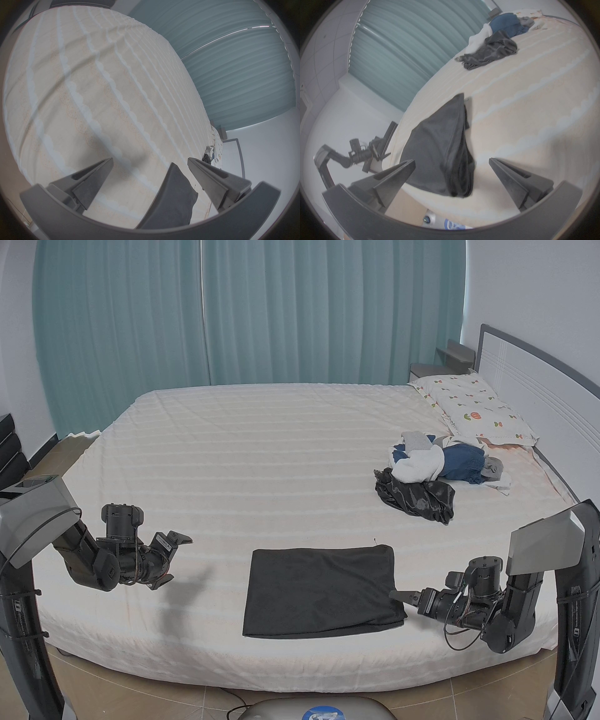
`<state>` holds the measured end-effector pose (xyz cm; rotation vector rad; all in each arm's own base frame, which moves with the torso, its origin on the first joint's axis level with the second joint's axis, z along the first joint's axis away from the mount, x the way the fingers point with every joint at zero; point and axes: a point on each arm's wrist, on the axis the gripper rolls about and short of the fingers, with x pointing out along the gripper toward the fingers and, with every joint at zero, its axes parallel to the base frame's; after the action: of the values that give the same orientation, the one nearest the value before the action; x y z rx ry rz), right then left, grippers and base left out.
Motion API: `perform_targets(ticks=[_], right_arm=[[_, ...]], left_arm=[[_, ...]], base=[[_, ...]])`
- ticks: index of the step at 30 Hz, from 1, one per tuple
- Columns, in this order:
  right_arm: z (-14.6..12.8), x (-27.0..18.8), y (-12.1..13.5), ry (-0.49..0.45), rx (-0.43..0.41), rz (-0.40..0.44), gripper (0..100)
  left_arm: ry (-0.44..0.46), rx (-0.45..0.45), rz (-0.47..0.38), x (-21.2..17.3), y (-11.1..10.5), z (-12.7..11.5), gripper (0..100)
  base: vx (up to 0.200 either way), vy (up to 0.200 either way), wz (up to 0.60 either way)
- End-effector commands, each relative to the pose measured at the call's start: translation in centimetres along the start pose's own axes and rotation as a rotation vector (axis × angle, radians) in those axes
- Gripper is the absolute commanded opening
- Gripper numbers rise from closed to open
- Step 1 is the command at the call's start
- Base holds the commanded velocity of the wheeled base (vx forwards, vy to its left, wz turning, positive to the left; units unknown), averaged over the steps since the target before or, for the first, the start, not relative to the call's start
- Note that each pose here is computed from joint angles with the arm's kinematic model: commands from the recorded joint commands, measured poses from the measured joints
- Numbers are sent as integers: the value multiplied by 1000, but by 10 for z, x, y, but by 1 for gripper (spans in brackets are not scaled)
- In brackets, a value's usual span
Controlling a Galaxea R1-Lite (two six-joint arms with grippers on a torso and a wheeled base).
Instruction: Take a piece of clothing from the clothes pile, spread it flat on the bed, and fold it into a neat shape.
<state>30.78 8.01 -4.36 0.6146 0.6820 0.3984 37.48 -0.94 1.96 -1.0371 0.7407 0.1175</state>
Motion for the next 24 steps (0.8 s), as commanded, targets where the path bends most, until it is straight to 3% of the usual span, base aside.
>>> perform_targets(ticks=[1,8,14,17,24], right_arm=[[14,2,-4,-58,27,-4,100],[38,14,-16,-171,159,-23,100],[52,21,-24,-211,272,-22,100],[57,24,-29,-217,322,-26,100],[58,25,-29,-222,335,-22,100]], left_arm=[[1,1,-1,0,0,0,100],[-1,1,-4,1,-1,0,100],[-2,1,-6,1,-2,1,100],[-3,2,0,3,-1,0,100],[-3,4,-3,4,-2,1,100]], base=[[0,0,0],[0,0,0],[0,0,0],[0,-200,0],[0,-200,0]])
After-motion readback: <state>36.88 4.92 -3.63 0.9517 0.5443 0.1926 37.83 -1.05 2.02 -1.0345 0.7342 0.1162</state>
